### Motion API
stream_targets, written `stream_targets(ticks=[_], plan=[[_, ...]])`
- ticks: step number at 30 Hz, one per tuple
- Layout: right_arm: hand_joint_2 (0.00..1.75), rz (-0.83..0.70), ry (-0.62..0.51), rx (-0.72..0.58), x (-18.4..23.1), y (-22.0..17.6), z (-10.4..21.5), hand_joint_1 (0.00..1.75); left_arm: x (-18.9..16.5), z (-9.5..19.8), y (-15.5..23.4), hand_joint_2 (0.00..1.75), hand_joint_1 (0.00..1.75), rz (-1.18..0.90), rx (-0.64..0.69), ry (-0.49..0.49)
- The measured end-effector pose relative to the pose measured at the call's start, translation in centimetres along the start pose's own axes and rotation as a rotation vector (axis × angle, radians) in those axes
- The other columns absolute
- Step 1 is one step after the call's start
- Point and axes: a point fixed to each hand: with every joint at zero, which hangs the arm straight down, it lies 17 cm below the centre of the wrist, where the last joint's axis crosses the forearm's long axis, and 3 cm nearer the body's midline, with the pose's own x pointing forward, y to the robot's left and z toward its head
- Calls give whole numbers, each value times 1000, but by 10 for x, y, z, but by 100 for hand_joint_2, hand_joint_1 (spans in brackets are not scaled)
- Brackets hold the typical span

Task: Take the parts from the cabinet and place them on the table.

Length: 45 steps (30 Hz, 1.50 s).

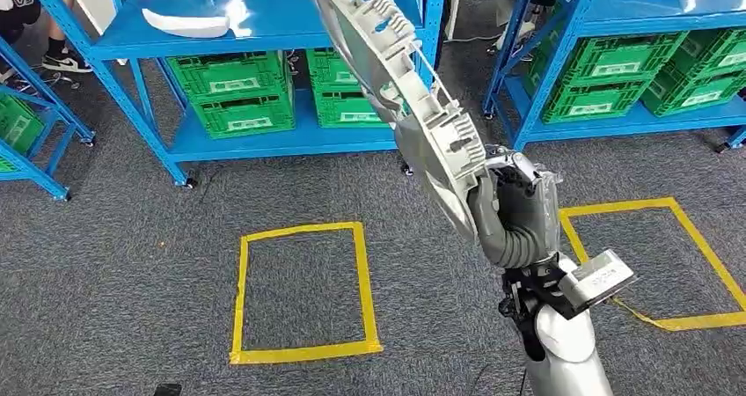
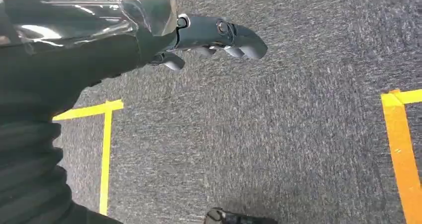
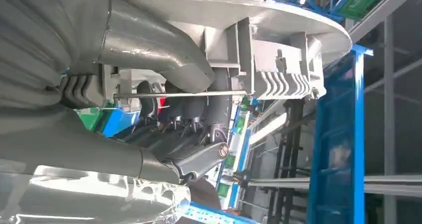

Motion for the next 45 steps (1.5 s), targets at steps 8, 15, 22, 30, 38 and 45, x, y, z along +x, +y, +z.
stream_targets(ticks=[8,15,22,30,38,45], plan=[[175,9,-7,-9,2,-4,0,175,1,-1,1,175,0,-4,0,2],[175,10,-7,-11,2,-5,1,175,-3,-2,0,175,0,-5,7,11],[175,10,-11,-12,3,-5,1,175,3,-5,3,175,0,-9,8,5],[175,5,-11,-14,3,-4,1,175,0,-7,6,175,0,-8,18,11],[175,1,-16,-14,4,-3,-2,175,1,-7,8,175,0,-8,18,9],[175,3,-13,-12,2,-3,-2,175,-1,-7,4,175,0,-7,11,14]])
